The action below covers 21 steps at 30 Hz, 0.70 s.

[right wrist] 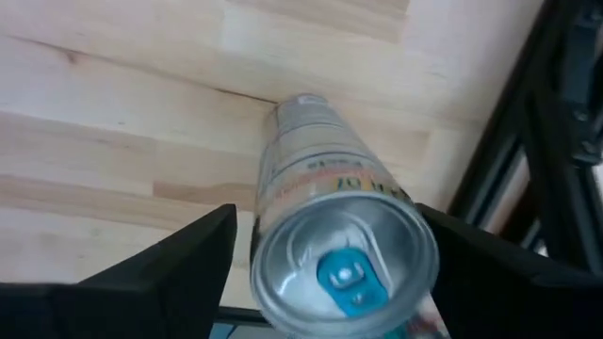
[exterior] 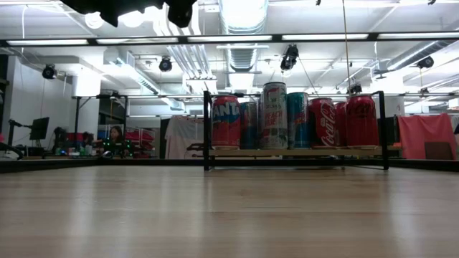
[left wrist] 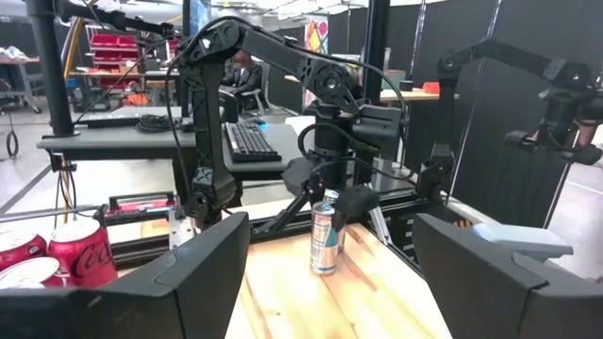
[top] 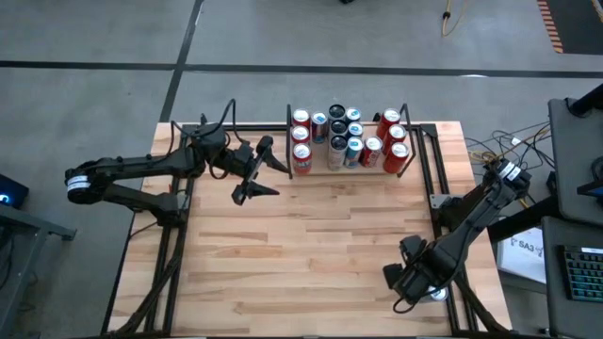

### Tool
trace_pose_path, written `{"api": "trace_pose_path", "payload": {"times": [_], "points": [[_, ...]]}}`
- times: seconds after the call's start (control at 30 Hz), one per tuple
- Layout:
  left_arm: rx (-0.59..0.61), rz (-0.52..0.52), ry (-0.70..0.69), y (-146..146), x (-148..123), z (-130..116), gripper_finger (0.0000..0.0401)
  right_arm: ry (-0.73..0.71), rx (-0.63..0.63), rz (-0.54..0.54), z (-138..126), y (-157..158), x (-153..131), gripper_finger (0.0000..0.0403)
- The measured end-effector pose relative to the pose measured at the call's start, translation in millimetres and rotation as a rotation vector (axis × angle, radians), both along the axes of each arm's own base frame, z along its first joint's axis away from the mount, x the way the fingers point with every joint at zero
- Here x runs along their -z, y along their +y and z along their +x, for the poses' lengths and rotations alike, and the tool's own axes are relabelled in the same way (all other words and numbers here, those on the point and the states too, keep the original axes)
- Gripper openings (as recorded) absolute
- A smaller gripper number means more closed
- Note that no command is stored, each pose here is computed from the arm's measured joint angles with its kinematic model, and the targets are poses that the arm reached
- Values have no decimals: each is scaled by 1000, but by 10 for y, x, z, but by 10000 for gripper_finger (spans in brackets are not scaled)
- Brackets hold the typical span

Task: Place canned beverage on shelf
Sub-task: Put the blue soda can on the shelf

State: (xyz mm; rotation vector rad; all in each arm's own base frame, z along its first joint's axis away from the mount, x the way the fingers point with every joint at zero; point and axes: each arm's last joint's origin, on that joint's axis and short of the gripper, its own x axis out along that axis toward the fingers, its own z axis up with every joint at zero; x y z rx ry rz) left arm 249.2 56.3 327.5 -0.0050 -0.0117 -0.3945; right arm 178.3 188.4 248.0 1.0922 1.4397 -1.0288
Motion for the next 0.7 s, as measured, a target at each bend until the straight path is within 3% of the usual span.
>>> {"api": "trace_pose_path", "payload": {"times": [0.23,0.4,0.5,0.7], "points": [[0,-7,41,0,43,0,283,8,2,-11,-25,-26,190,280],[0,-1,39,0,43,-1,283,4,6,-7,-26,-28,219,228],[0,4,39,0,45,-1,283,-3,-1,-5,-19,-24,204,222],[-4,32,43,-30,65,7,283,-162,-10,-69,76,2,36,222]]}}
